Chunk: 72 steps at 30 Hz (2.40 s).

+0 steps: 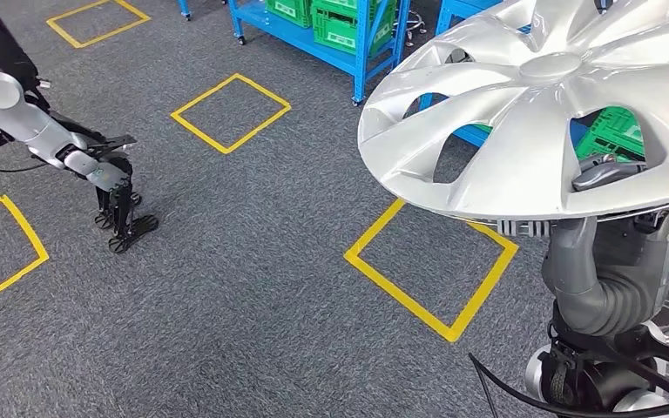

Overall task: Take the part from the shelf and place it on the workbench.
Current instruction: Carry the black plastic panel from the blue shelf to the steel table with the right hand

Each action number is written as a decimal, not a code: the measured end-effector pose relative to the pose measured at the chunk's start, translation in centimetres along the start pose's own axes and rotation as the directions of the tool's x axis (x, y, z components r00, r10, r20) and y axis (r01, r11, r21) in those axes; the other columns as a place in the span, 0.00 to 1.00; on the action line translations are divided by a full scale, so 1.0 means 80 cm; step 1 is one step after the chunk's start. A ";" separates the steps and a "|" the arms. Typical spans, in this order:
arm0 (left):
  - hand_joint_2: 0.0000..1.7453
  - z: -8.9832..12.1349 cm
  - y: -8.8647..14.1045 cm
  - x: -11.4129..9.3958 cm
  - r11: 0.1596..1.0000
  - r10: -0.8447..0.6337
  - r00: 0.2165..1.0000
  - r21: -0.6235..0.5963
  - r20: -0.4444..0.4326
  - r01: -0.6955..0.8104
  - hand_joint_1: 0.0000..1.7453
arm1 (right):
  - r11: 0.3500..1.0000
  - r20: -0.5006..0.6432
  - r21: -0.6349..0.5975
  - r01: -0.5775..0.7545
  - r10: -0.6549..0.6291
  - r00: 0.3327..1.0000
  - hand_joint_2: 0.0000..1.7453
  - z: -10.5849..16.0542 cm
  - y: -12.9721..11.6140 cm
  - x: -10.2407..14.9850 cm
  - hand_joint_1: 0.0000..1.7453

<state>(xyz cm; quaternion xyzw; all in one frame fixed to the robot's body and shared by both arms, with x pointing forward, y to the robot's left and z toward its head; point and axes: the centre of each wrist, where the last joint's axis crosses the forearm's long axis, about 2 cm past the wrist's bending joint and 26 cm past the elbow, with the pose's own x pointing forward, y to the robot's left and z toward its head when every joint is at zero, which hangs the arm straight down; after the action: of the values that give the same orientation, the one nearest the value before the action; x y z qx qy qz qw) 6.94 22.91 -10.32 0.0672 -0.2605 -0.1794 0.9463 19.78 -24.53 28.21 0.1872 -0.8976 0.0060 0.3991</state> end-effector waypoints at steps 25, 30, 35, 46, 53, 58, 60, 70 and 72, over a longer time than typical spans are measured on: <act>1.00 -0.004 0.003 0.011 1.000 -0.013 1.000 -0.017 0.016 0.013 0.00 | 1.000 0.005 0.011 -0.006 0.006 1.000 1.00 0.000 -0.001 0.000 1.00; 1.00 -0.005 0.005 0.012 1.000 -0.014 1.000 -0.014 0.013 0.014 0.00 | 1.000 0.006 0.011 -0.005 0.005 1.000 1.00 0.000 -0.001 0.000 1.00; 1.00 -0.006 0.007 0.013 1.000 -0.015 1.000 -0.011 0.015 0.015 0.00 | 1.000 0.009 0.013 -0.006 0.006 1.000 1.00 -0.001 -0.001 0.000 1.00; 1.00 -0.009 0.012 0.017 0.999 -0.031 0.999 -0.010 0.022 0.031 0.00 | 1.000 0.007 0.017 -0.009 0.008 1.000 1.00 -0.002 -0.002 -0.001 1.00; 1.00 -0.010 0.015 0.018 0.999 -0.041 0.999 -0.010 0.018 0.041 0.00 | 1.000 0.014 0.020 -0.012 0.011 1.000 1.00 -0.005 -0.003 -0.001 1.00; 1.00 -0.012 0.018 0.024 0.999 -0.048 0.998 -0.013 0.028 0.048 0.00 | 1.000 0.012 0.019 -0.011 0.010 1.000 1.00 -0.005 -0.003 -0.001 1.00; 1.00 -0.012 0.018 0.024 0.999 -0.052 0.998 -0.014 0.027 0.052 0.00 | 1.000 0.011 0.019 -0.010 0.010 1.000 1.00 -0.005 -0.003 -0.001 1.00; 1.00 -0.014 0.024 0.025 0.998 -0.059 0.998 -0.007 0.030 0.059 0.00 | 1.000 0.012 0.018 -0.013 0.013 1.000 1.00 -0.007 -0.004 -0.002 1.00; 1.00 -0.014 0.024 0.026 0.998 -0.059 0.998 -0.008 0.032 0.059 0.00 | 1.000 0.008 0.017 -0.013 0.013 1.000 1.00 -0.006 -0.004 -0.003 1.00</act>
<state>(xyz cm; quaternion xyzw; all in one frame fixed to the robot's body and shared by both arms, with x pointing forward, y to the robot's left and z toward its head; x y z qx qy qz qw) 9.77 23.98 -9.91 0.0679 -0.2726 -0.2092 0.9366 20.37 -24.71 28.36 0.1847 -0.9003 0.0154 0.3937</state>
